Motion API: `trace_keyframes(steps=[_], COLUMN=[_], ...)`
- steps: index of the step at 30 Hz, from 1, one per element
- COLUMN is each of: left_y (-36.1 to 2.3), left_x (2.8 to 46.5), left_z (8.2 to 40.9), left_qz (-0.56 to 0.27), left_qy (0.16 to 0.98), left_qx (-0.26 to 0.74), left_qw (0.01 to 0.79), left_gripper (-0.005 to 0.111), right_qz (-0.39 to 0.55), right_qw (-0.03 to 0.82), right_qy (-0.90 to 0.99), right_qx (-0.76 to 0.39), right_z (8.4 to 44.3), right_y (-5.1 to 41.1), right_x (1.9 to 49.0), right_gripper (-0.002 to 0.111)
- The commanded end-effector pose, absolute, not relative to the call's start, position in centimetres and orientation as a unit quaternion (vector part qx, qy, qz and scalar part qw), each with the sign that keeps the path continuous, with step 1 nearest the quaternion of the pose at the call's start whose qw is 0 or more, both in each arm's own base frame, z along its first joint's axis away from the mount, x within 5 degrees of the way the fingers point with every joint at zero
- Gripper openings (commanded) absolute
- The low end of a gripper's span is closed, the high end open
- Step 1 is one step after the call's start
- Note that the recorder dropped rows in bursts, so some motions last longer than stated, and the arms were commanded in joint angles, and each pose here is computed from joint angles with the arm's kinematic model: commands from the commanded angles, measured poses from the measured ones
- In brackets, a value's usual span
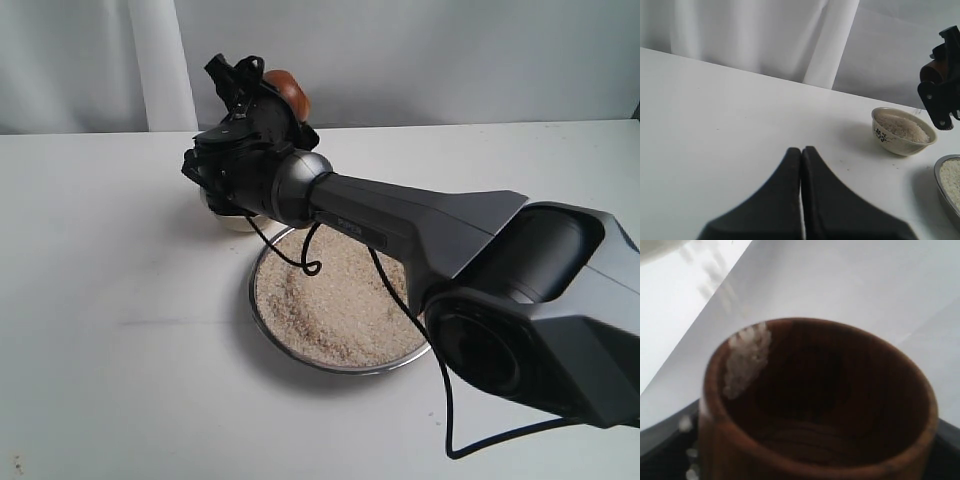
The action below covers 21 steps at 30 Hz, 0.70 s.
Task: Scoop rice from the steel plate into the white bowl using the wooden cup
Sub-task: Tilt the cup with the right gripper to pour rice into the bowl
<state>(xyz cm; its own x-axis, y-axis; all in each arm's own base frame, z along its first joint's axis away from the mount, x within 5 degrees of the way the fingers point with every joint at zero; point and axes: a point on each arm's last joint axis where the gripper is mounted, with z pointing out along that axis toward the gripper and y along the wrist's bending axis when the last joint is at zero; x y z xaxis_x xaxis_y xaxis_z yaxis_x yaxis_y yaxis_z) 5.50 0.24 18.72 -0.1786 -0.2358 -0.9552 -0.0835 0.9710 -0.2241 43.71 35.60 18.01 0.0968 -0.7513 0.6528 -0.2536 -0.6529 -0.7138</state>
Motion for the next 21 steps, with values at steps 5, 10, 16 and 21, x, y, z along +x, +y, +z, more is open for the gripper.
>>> trace_keyframes(steps=[5,10,16,21], left_y=[0.2,0.2,0.2,0.2], left_x=[5.5,5.5,5.5,5.5], left_z=[18.9,18.9,18.9,18.9], left_qz=[-0.064,-0.064,-0.064,-0.064], left_qy=[0.761,0.761,0.761,0.761], left_qx=[-0.104,-0.104,-0.104,-0.104], left_qw=[0.638,0.638,0.638,0.638], left_gripper=[0.000,0.000,0.000,0.000], right_qz=[-0.593,-0.594,-0.598,-0.583], right_qw=[0.221,0.224,0.228,0.238], right_qy=[0.321,0.321,0.316,0.329], right_qx=[-0.704,-0.703,-0.700,-0.704], right_z=[18.8,18.8,19.0,18.7], right_y=[35.7,35.8,36.2,36.4], right_x=[43.9,43.8,43.6,43.4], right_gripper=[0.000,0.000,0.000,0.000])
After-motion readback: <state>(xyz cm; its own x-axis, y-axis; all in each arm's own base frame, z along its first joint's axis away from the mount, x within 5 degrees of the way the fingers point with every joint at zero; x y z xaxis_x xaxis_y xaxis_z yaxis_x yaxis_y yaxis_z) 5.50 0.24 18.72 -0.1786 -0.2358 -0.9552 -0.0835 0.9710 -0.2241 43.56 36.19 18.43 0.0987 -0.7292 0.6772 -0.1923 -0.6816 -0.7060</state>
